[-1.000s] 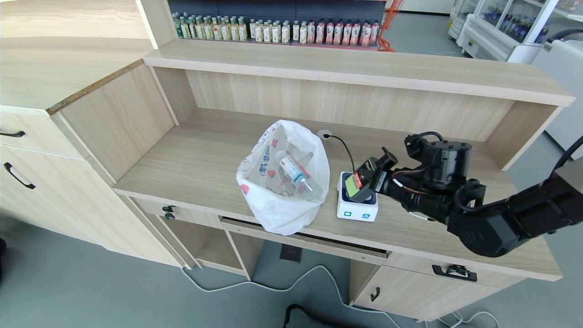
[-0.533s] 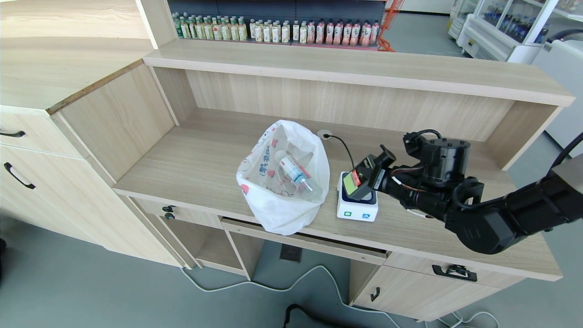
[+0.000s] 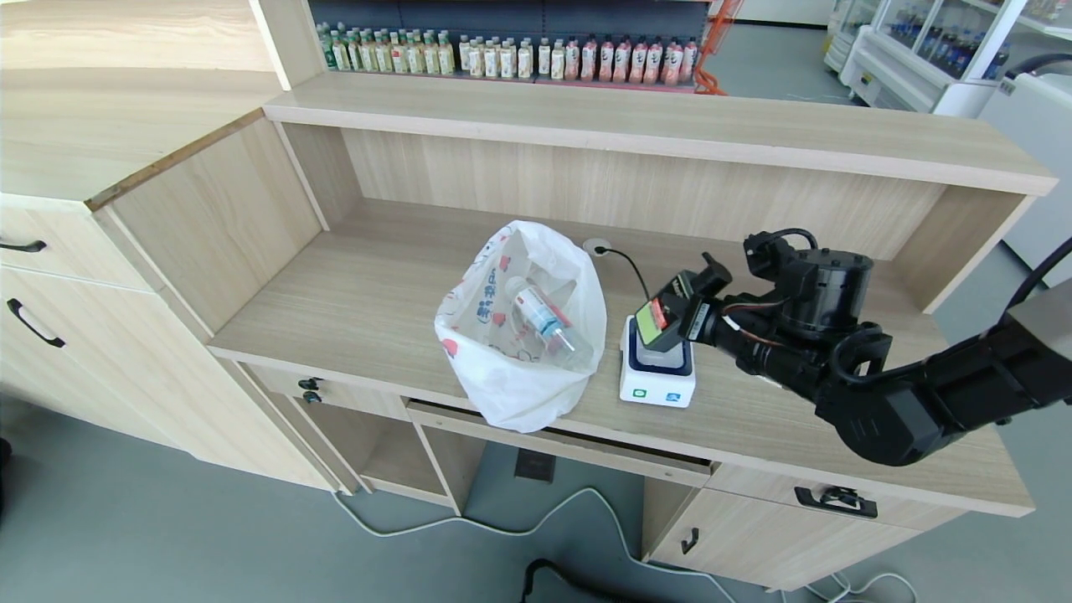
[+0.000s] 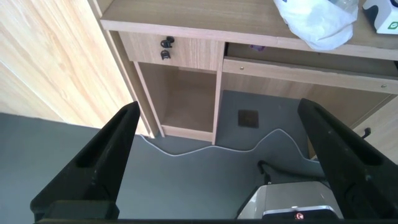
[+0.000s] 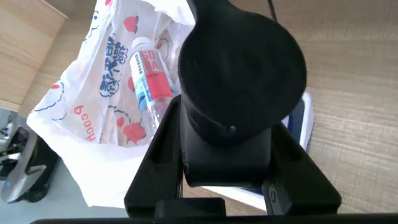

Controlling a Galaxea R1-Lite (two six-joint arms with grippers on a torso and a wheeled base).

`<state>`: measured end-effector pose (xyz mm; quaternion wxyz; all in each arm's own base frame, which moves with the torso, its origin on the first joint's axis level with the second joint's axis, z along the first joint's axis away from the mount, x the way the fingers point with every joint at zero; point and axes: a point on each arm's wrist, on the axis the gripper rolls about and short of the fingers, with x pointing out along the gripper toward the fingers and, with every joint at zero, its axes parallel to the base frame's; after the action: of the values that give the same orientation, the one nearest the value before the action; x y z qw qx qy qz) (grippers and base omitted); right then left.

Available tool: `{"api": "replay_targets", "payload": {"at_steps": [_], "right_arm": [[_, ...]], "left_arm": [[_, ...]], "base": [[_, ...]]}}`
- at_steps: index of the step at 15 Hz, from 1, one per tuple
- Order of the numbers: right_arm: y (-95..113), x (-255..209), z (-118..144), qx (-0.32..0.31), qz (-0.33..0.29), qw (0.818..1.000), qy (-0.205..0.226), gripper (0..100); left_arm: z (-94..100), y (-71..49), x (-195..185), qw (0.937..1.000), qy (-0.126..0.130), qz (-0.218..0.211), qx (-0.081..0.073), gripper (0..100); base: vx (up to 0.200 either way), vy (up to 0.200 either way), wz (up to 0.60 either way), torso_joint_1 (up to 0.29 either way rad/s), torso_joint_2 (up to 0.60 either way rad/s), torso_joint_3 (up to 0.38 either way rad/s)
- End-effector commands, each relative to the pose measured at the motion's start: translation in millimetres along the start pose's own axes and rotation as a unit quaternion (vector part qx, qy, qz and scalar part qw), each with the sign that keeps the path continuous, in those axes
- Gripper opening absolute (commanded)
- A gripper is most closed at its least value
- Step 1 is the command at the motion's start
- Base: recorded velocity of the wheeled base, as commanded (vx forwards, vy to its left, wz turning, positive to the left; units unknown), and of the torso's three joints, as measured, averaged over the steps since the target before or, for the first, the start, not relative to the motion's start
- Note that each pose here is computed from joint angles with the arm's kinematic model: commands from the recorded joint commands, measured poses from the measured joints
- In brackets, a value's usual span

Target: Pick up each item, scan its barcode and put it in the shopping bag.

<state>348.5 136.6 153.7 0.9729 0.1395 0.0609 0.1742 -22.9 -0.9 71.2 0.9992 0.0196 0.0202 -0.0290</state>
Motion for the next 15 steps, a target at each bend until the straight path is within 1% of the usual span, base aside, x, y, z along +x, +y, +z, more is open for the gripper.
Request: {"api": "replay_targets", "payload": {"at_steps": [1,2,4,5,8,9,10,12,14,15], "right_arm": [[-2.5,-23.9,15.1,-0.079,-0.012,0.995,-0.056,0],[-2.0,-35.1,23.2,-0.124,-0.010,0.988,-0.089,0],[3.3,-47.0,33.4,-0.161,0.014,0.980,-0.117,0],[4.9,-48.5,35.5,-0.170,0.023,0.978,-0.119,0],[10.8,-43.7,44.5,-0.172,0.039,0.975,-0.135,0],[13.6,-40.3,51.5,-0.171,0.044,0.973,-0.148,0],[18.0,-37.6,55.0,-0.169,0.050,0.973,-0.149,0],[22.4,-28.6,59.0,-0.158,0.059,0.977,-0.130,0],[25.2,-15.1,57.4,-0.152,0.065,0.978,-0.125,0],[25.2,-8.8,53.7,-0.153,0.072,0.979,-0.114,0]], "left_arm": [[0.0,0.0,0.0,1.0000,0.000,-0.001,0.000,100],[0.0,0.0,0.1,1.0000,0.001,0.000,0.000,100],[0.0,0.0,0.0,1.0000,0.000,-0.001,0.001,100],[0.0,0.0,0.0,1.0000,0.000,-0.001,0.001,100],[0.0,0.0,0.0,1.0000,0.000,-0.001,0.001,100],[0.0,0.0,0.0,1.0000,0.000,-0.001,0.001,100],[0.0,0.0,0.0,1.0000,0.000,-0.001,0.000,100],[0.0,0.0,0.0,1.0000,0.000,-0.001,0.001,100],[0.0,0.0,0.0,1.0000,0.000,-0.001,0.001,100],[0.0,0.0,0.0,1.0000,0.000,-0.001,0.001,100]], "base": [[0.000,0.000,0.00,0.000,0.00,0.000],[0.000,0.000,0.00,0.000,0.00,0.000],[0.000,0.000,0.00,0.000,0.00,0.000],[0.000,0.000,0.00,0.000,0.00,0.000],[0.000,0.200,0.00,-0.007,0.00,0.007],[0.000,0.200,0.00,0.012,0.01,-0.002],[0.000,0.200,0.00,0.022,0.01,-0.002],[0.000,0.200,0.00,-0.005,0.01,0.002],[0.000,0.200,0.00,0.002,0.00,0.002],[0.000,0.200,0.00,0.007,0.00,0.002]]}}
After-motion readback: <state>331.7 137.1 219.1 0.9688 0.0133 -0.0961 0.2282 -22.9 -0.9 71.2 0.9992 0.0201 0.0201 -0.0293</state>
